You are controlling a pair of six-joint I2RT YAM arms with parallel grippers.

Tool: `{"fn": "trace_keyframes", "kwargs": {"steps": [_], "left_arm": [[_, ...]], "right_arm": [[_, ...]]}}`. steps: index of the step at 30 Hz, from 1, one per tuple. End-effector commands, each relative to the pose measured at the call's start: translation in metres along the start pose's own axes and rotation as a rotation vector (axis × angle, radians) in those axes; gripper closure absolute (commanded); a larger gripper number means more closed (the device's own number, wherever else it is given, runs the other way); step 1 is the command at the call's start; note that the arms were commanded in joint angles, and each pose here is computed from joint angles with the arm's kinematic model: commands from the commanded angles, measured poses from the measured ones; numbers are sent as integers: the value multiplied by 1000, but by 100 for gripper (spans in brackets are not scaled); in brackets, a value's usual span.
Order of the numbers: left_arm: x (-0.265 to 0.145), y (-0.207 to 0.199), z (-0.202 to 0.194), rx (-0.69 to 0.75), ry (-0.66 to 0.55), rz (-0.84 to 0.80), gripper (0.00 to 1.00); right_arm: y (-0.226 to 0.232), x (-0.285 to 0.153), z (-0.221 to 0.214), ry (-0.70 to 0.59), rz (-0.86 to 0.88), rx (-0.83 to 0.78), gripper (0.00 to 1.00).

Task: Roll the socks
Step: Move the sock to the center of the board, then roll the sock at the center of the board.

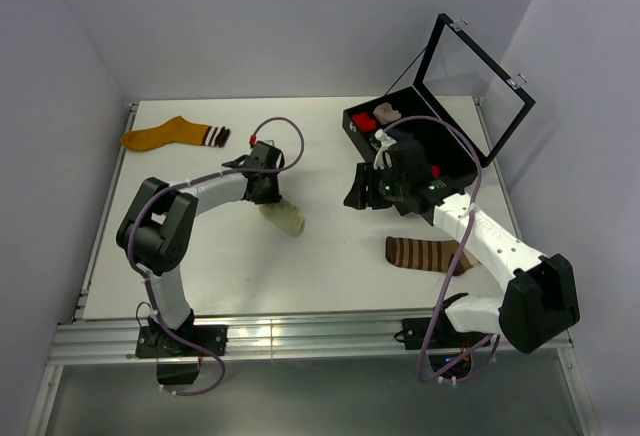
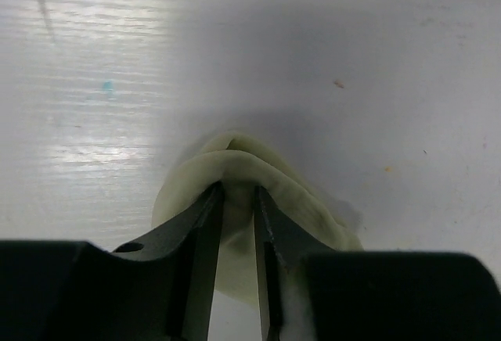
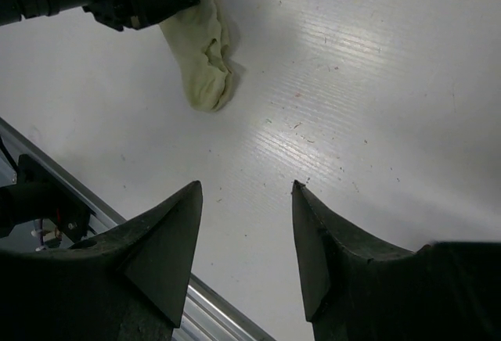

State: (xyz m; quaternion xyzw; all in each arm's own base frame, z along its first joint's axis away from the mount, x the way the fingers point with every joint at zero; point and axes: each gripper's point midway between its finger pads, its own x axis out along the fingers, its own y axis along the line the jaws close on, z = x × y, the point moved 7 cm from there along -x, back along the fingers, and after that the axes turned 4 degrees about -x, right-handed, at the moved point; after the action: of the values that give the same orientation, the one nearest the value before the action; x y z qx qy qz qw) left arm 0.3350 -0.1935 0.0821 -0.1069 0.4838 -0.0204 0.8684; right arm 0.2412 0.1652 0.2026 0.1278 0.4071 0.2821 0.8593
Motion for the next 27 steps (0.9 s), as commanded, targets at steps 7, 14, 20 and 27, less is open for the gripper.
{"fn": "trace_keyframes", "kwargs": {"steps": [7,14,20,27], "left_arm": [[-38,24,24,-112,-100,49,57],[-89,-15,20,139,-240,-72,42],[-85,-28,-19,322,-224,-6,37],[-65,-37,-47,410,-177,52,39]], "right_arm": [[2,12,11,-17,20,-46,44],[3,15,17,-37,27,-48,44],[3,18,18,-39,29,-45,44],[0,18,14,-34,16,-42,44]]}}
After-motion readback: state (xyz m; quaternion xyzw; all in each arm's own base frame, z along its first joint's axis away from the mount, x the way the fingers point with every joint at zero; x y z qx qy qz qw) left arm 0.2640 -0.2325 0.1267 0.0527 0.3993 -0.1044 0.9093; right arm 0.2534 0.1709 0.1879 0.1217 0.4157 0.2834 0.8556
